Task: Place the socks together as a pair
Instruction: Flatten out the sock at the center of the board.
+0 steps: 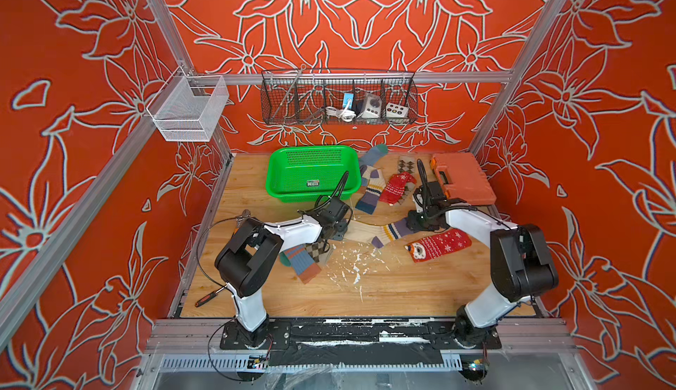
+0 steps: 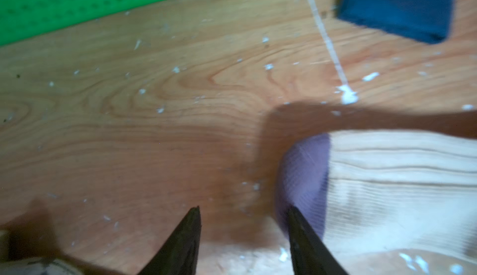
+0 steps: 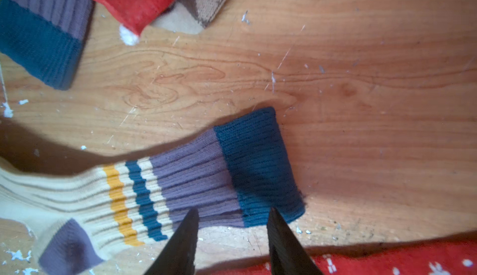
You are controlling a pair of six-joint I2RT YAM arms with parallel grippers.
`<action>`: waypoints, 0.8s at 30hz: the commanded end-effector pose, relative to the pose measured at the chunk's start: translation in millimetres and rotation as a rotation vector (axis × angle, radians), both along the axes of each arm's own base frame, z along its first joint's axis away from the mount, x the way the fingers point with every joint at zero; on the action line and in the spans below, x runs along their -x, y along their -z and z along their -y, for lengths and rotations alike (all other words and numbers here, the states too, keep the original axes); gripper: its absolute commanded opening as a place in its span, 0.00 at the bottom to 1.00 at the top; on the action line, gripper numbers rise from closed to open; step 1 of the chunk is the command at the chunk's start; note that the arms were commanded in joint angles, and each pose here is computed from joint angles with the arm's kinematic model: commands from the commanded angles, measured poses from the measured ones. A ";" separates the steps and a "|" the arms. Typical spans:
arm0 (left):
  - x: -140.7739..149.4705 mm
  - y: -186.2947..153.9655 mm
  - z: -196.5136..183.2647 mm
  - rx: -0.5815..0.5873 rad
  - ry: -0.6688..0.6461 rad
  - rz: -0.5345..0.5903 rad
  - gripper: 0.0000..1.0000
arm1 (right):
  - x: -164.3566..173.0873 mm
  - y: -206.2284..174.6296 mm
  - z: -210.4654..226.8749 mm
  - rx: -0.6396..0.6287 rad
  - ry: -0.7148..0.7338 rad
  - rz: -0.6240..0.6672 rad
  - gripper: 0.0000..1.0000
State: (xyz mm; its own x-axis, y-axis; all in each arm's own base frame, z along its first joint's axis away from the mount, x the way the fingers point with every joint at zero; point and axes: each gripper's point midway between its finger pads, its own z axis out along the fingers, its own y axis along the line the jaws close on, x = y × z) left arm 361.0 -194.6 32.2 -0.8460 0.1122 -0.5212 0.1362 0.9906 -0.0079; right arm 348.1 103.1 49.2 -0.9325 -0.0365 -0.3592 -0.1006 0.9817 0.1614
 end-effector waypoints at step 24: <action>12.0 -58.9 73.0 0.571 0.064 0.105 0.45 | 9.6 -41.4 -34.6 -0.108 -0.098 0.096 0.43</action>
